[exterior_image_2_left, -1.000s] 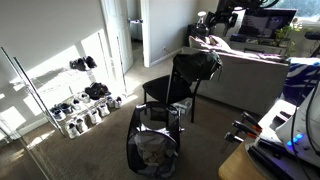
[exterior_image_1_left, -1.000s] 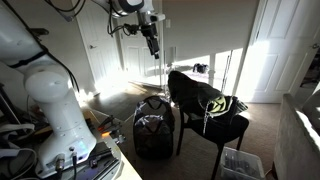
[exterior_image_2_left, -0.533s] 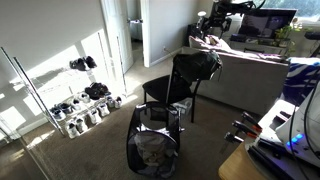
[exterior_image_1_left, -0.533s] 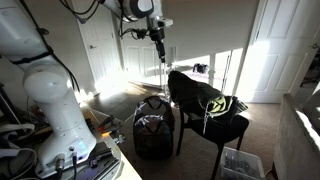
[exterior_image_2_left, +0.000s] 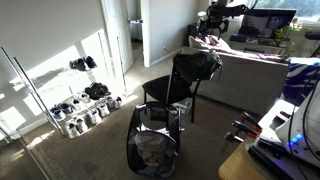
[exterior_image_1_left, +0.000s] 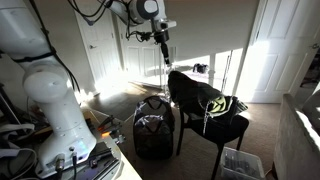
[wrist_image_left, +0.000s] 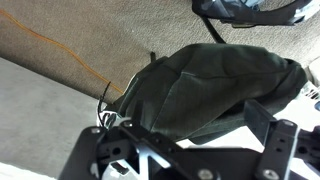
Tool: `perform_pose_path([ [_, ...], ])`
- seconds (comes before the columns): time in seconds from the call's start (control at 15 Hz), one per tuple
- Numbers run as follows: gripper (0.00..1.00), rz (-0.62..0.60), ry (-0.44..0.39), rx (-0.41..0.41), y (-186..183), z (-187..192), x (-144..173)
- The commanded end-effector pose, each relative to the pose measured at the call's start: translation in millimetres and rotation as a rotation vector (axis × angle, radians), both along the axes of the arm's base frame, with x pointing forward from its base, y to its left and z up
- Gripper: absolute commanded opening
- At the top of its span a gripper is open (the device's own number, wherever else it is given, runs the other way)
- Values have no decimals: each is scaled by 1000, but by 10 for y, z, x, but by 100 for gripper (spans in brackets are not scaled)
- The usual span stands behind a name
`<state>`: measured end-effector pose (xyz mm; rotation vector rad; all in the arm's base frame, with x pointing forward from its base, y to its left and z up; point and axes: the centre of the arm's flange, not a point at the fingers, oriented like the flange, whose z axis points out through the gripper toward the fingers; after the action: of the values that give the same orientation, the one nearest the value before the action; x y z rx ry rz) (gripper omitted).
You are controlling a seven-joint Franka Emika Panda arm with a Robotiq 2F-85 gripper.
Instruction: Put the black jersey in the laundry basket
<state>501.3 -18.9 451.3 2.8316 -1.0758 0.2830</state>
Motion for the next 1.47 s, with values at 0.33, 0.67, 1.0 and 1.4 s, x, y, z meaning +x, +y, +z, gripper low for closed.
perform_pose_path([
  [0.33, 100, -80, 176, 62, -222, -607, 518],
  [0.67, 100, -198, 214, 181, -348, -975, 682],
  [1.0, 100, -351, 130, 236, -475, -1079, 743],
  [1.4, 100, -518, -16, 146, -547, -1057, 867],
])
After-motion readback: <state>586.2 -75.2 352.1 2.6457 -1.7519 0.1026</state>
